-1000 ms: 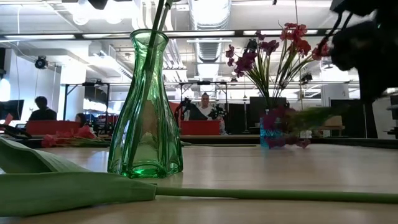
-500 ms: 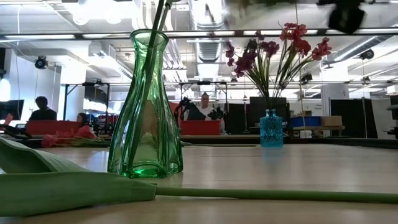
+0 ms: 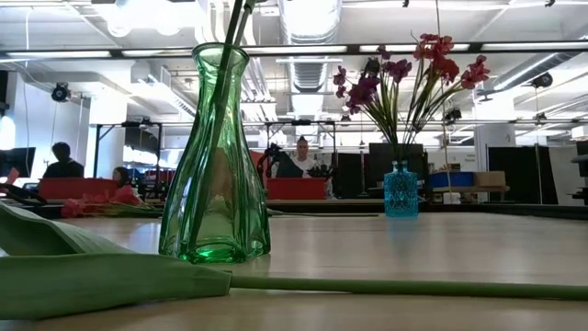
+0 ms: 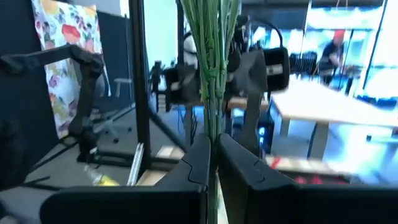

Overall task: Sort flowers into vase by color
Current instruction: Put the purple flowers into the blue vase

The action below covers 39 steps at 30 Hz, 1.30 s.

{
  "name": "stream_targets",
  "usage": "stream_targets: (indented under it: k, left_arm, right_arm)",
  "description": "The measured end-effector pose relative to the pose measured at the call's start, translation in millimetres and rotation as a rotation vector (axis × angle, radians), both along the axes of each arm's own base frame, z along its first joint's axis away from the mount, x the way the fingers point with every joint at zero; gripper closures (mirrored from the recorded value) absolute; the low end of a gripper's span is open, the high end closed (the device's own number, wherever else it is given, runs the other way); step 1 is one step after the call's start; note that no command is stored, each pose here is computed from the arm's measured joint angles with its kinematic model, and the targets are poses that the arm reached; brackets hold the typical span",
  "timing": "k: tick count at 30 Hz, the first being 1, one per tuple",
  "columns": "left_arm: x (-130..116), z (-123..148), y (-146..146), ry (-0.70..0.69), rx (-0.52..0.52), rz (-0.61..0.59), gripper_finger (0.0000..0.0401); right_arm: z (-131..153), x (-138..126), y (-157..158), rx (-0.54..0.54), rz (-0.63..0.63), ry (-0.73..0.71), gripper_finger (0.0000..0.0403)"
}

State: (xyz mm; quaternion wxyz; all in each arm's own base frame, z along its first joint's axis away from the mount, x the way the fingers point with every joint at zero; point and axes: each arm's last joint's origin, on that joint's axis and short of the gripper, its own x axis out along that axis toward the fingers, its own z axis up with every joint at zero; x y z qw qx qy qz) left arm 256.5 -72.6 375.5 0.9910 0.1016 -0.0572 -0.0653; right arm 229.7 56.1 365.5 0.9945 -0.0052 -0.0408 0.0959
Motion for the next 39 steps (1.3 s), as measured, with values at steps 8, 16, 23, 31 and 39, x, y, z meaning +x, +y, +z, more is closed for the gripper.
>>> stream_targets:
  k: [8, 16, 23, 31, 39]
  left_arm:
    - [57, 8, 13, 0.019, 0.021, -0.058, 0.0139]
    - [90, 14, 21, 0.008, 0.027, -0.095, 0.0153]
    - [95, 16, 25, -0.029, 0.023, -0.083, 0.0235]
    - [94, 15, 28, -0.030, 0.001, -0.083, 0.0382]
    - [94, 16, 29, -0.017, -0.007, -0.070, 0.0395]
  right_arm:
    - [8, 31, 8, -0.083, -0.004, -0.073, 0.0390]
    - [5, 42, 10, -0.100, -0.003, -0.056, 0.0390]
    - [6, 41, 10, -0.122, -0.015, -0.068, 0.0390]
    - [7, 41, 9, -0.138, -0.033, -0.080, 0.0390]
    - [6, 41, 9, -0.069, -0.036, -0.054, 0.0325]
